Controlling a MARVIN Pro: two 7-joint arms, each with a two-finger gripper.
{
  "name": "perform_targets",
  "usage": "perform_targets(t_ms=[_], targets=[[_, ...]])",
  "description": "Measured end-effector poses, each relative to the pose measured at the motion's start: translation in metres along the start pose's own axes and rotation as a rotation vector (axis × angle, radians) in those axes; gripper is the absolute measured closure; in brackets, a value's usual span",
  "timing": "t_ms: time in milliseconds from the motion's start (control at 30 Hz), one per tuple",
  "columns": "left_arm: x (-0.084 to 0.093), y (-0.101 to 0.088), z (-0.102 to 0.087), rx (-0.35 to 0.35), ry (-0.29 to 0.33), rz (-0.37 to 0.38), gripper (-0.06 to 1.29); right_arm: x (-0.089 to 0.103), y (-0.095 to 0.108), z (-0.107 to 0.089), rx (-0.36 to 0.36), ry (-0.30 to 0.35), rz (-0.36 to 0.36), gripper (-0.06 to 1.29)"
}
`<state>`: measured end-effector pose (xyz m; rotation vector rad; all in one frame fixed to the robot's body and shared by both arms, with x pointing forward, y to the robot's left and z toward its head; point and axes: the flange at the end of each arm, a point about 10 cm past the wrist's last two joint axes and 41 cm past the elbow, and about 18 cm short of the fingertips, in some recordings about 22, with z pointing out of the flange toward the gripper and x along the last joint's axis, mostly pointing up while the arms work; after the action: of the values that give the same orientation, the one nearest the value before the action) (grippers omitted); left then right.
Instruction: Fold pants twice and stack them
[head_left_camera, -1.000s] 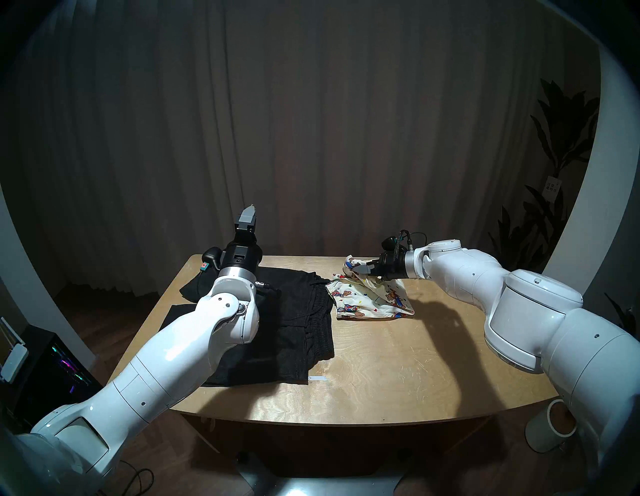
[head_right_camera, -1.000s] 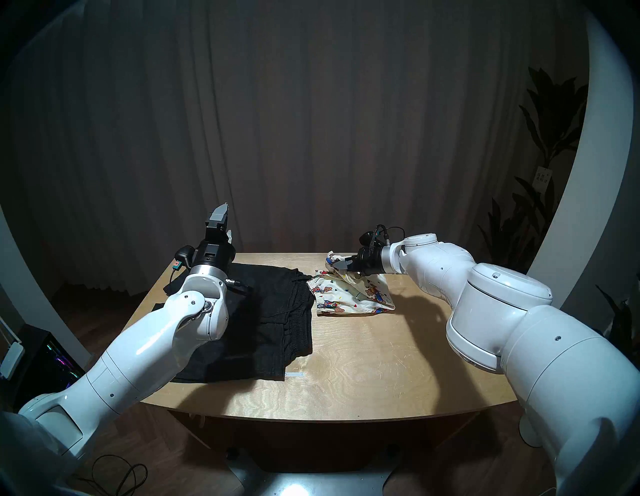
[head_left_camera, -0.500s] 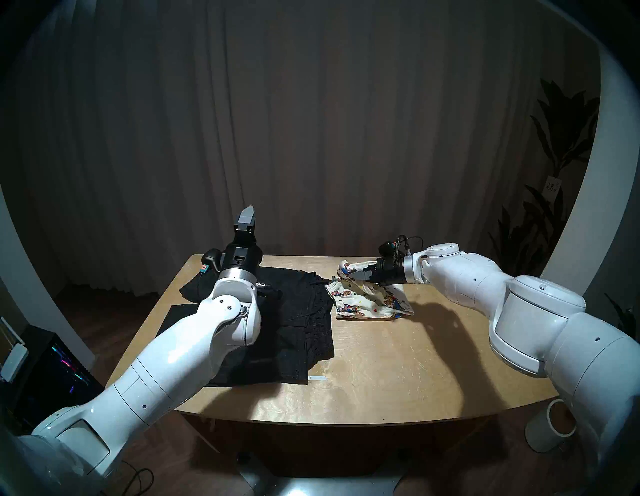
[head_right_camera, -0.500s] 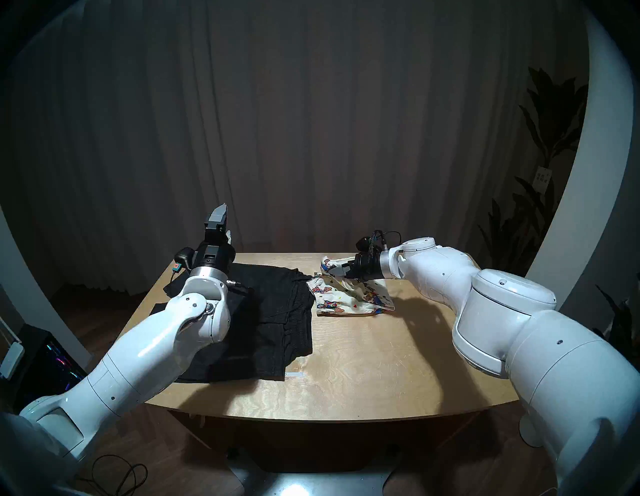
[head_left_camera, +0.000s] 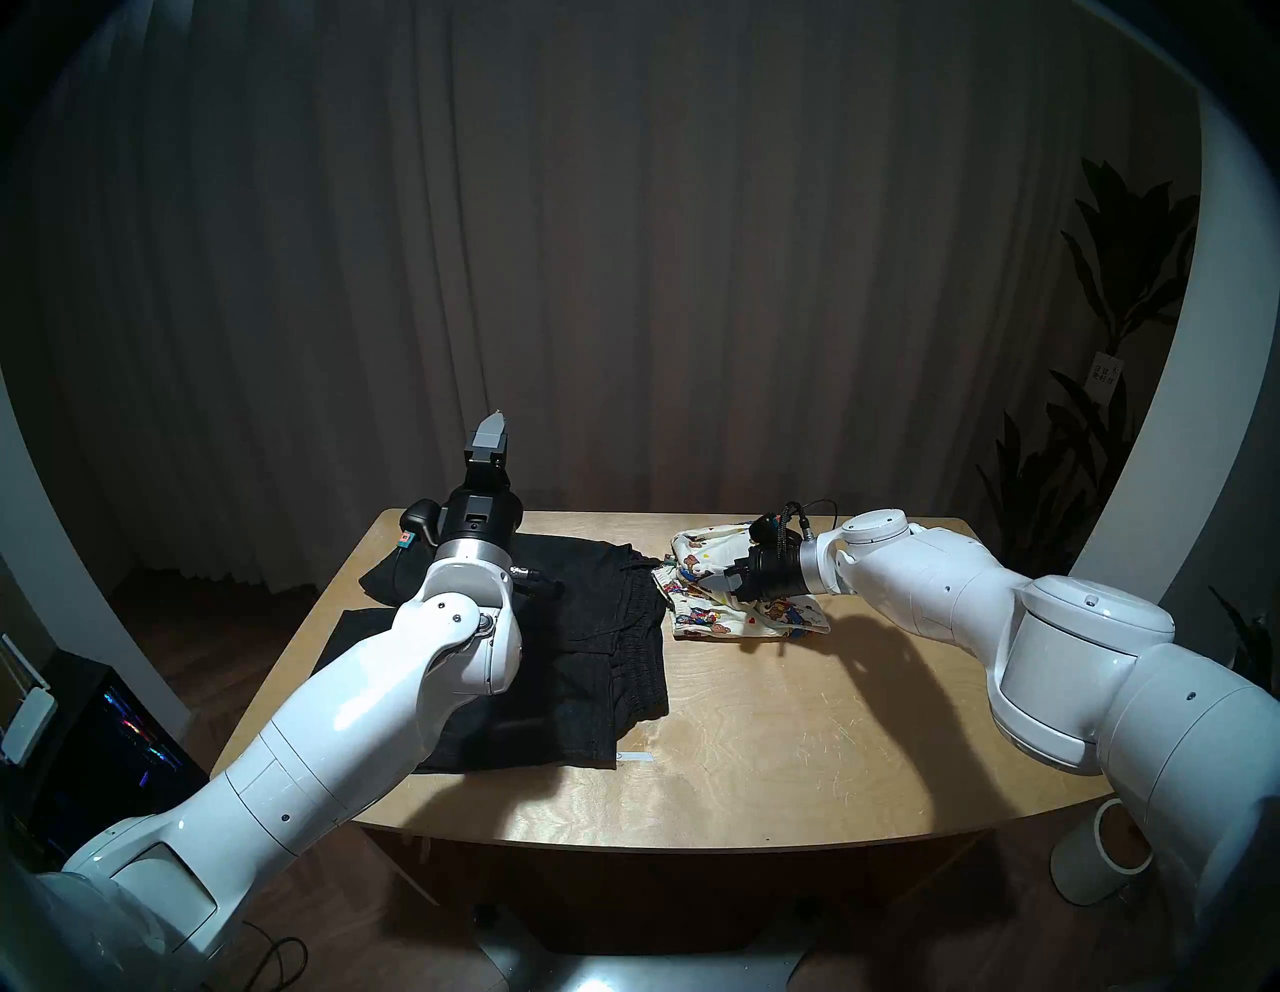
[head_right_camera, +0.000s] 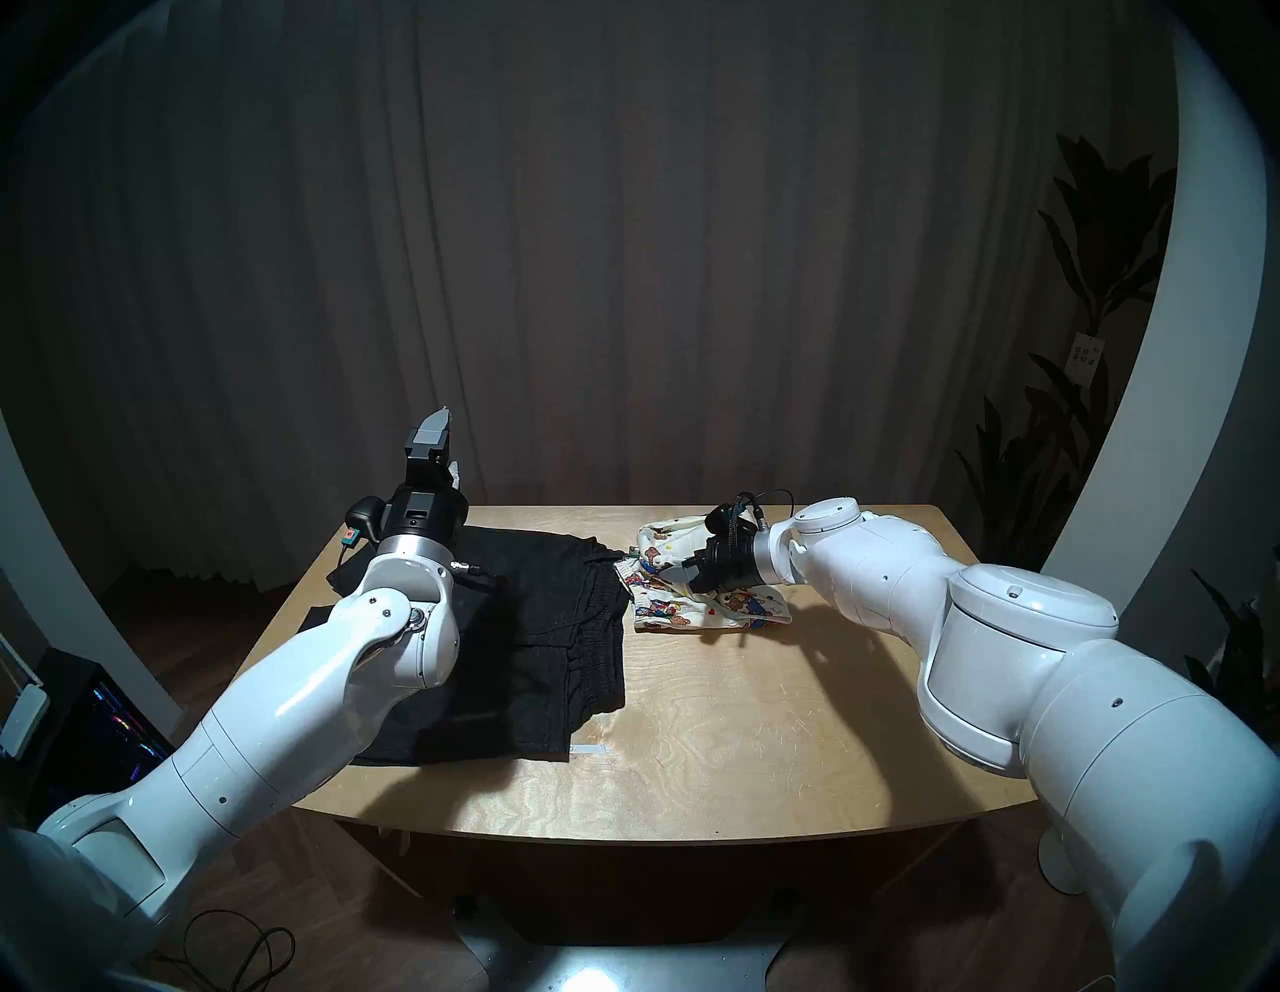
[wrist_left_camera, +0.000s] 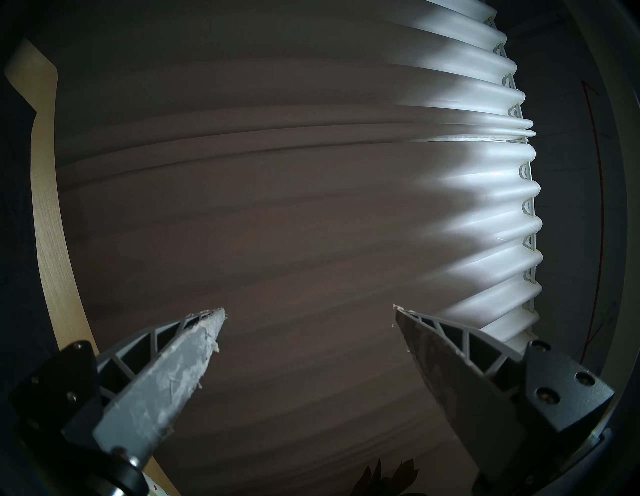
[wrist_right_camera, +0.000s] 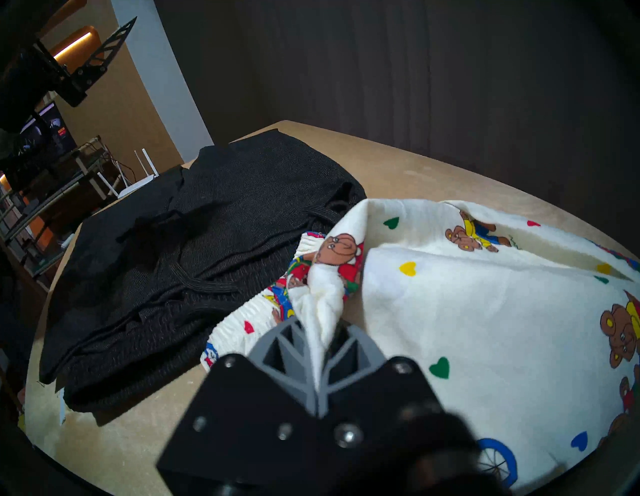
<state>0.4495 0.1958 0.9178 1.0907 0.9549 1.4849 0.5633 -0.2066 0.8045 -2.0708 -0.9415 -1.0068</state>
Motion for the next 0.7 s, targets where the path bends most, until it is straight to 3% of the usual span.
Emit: perform_targets(t_ms=[400,467,533,600,700], targets=[[0.013,0.002,-0.007,-0.011,0.027,-0.006,-0.02,0.011,-0.015,0.008,0.046,0.026,-0.044,1.24],[0.013,0.001,-0.009,-0.01,0.027,-0.008,-0.02,0.011,-0.018,0.007,0.057,0.028,-0.049,0.96],[0.014,0.001,-0.012,-0.01,0.028,-0.01,-0.02,0.011,-0.022,0.006,0.074,0.027,-0.051,0.42],[0.014,0.0,-0.013,-0.01,0.027,-0.011,-0.02,0.011,-0.025,0.005,0.088,0.022,-0.05,0.01],[0.014,0.0,-0.015,-0.012,0.027,-0.012,-0.02,0.008,-0.03,0.002,0.112,0.01,-0.045,0.0]])
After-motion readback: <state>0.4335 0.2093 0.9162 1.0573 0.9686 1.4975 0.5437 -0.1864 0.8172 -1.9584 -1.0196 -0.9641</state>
